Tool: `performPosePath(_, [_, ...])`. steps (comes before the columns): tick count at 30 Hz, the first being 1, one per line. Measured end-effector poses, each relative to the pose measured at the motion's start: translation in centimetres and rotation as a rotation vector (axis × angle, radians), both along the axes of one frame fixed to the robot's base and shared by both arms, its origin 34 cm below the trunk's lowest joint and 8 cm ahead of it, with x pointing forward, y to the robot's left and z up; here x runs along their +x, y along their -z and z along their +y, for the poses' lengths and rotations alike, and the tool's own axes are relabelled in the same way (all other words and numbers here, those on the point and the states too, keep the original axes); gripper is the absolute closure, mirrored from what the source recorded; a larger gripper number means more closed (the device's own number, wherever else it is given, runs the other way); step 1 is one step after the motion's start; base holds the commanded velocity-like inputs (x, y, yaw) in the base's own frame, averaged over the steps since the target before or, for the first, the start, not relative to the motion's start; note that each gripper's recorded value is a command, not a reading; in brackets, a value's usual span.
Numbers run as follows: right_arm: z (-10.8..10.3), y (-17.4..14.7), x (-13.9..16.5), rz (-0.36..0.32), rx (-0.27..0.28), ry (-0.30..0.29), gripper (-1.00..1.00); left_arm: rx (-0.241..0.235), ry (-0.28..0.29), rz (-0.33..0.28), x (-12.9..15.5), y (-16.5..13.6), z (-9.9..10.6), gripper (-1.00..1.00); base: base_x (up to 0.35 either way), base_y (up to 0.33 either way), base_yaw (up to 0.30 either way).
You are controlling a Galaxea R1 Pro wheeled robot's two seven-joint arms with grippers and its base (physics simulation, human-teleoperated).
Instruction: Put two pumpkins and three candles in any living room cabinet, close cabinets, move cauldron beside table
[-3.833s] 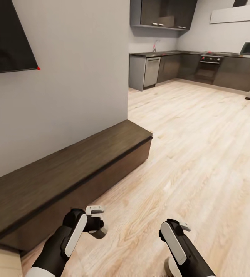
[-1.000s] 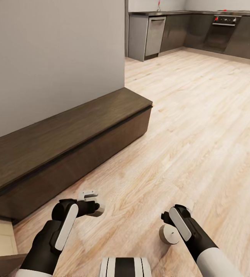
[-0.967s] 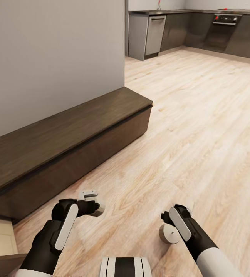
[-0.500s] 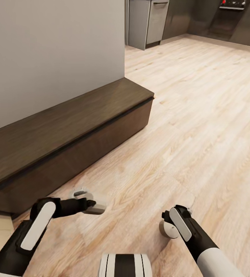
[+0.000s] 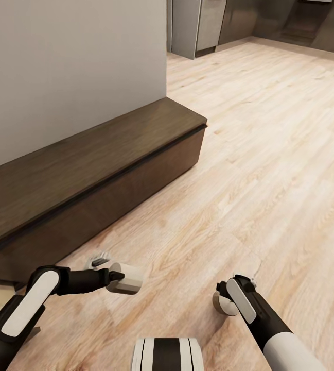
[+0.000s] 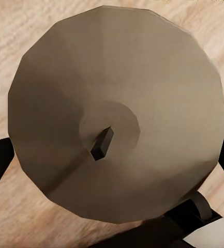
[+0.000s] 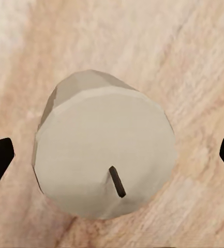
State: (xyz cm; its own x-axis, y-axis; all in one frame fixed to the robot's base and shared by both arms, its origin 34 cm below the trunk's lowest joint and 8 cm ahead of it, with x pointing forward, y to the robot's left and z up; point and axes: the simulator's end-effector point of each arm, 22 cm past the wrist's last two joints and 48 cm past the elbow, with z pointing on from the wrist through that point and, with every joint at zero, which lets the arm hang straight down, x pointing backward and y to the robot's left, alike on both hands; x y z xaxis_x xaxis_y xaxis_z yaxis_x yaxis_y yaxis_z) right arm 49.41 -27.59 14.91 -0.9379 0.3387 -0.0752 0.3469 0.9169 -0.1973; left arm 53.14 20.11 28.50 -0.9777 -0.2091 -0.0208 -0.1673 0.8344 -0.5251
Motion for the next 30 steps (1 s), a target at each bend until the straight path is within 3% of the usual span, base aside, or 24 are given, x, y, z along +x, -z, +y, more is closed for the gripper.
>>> performPosePath(3, [0.3,0.0,0.3,-0.017,-0.002,-0.013,-1.0,-0.008,-0.004,0.0,0.1,-0.1,-0.1,1.0,0.0,0.0,0.0])
performPosePath(7, [0.8,0.4,0.1,-0.014,-0.002,-0.038,-1.0,-0.08,-0.036,0.024,0.0,-0.8,-0.2,1.0,0.0,0.0,0.0])
performPosePath(10, [1.0,0.6,0.0,-0.011,0.001,-0.041,-1.0,-0.103,-0.05,0.037,0.0,-1.2,0.5,1.0,0.0,0.0,0.0])
performPosePath(30, [-0.1,2.9,-1.9,0.011,-0.031,-0.013,-1.0,-0.111,-0.058,0.082,-0.9,0.5,0.8,1.0,0.0,0.0,0.0])
